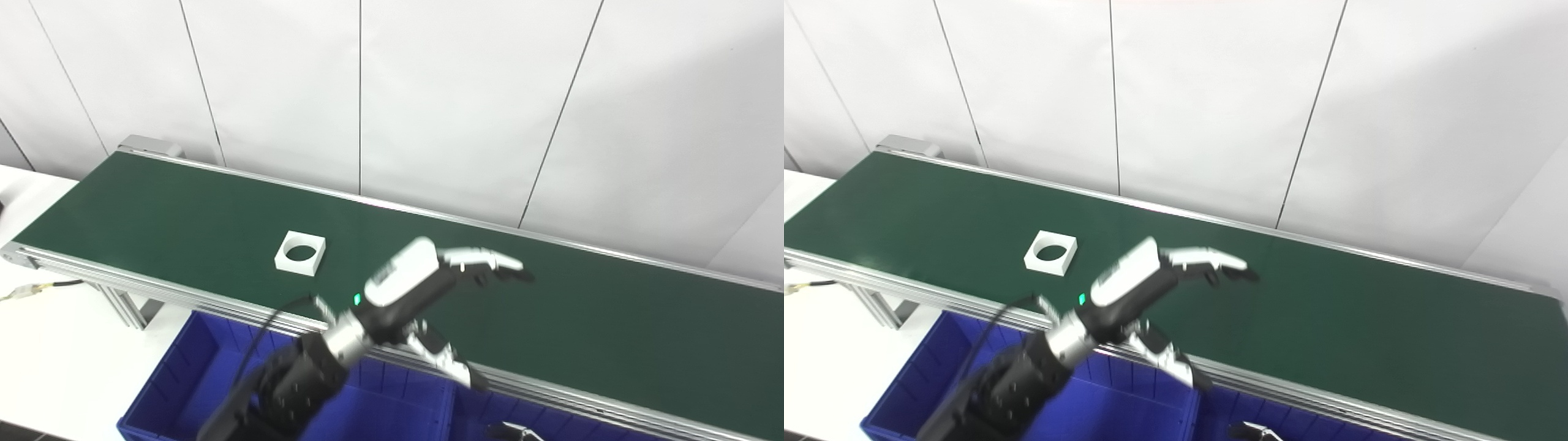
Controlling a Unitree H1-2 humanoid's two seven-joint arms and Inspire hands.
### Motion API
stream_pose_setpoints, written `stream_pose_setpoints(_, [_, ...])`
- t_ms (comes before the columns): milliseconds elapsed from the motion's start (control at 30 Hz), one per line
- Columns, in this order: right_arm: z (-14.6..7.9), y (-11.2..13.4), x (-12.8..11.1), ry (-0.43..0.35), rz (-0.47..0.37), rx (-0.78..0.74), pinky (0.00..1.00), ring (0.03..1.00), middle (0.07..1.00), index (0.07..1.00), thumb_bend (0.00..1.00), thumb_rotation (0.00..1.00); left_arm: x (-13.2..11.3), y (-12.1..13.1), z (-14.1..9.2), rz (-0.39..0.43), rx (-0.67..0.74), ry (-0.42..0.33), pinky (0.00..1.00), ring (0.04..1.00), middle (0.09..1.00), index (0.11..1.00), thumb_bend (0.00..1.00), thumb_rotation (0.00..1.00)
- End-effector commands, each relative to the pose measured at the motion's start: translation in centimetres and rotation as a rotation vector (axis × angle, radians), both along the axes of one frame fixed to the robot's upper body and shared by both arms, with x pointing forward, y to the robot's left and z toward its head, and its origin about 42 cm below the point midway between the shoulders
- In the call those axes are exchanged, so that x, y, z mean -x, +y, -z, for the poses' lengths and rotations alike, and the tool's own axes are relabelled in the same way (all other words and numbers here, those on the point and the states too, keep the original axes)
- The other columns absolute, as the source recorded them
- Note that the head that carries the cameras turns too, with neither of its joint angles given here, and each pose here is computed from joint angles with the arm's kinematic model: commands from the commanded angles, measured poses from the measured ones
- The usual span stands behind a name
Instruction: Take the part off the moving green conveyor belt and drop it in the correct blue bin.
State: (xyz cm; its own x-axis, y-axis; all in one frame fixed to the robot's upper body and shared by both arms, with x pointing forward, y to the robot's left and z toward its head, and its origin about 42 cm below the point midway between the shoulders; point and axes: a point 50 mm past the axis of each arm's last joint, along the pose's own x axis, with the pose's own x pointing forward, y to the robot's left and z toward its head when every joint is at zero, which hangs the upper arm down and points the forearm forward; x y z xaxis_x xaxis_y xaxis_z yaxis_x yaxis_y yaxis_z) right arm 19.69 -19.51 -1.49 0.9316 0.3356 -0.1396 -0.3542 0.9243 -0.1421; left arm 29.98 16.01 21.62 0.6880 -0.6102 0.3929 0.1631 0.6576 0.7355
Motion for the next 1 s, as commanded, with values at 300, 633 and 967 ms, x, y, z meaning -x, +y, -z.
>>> stream_pose_setpoints(300, [-0.9,0.7,-1.0,-0.078,-0.01,-0.024,0.55,0.649,0.729,0.673,1.0,0.13,-7.4,1.9,-2.0,-0.147,-0.232,-0.079,0.6,0.712,0.751,0.753,0.99,0.05])
stream_pose_setpoints(633, [-1.0,0.7,-0.8,-0.082,-0.009,-0.02,0.56,0.652,0.735,0.674,1.0,0.13,-13.0,3.6,-0.9,-0.237,-0.392,-0.019,0.6,0.724,0.771,0.775,1.0,0.02])
stream_pose_setpoints(967, [-1.0,0.8,-0.5,-0.082,-0.002,-0.023,0.56,0.653,0.734,0.675,1.0,0.13,-16.5,5.2,0.7,-0.296,-0.505,0.074,0.59,0.744,0.813,0.803,1.0,0.06])
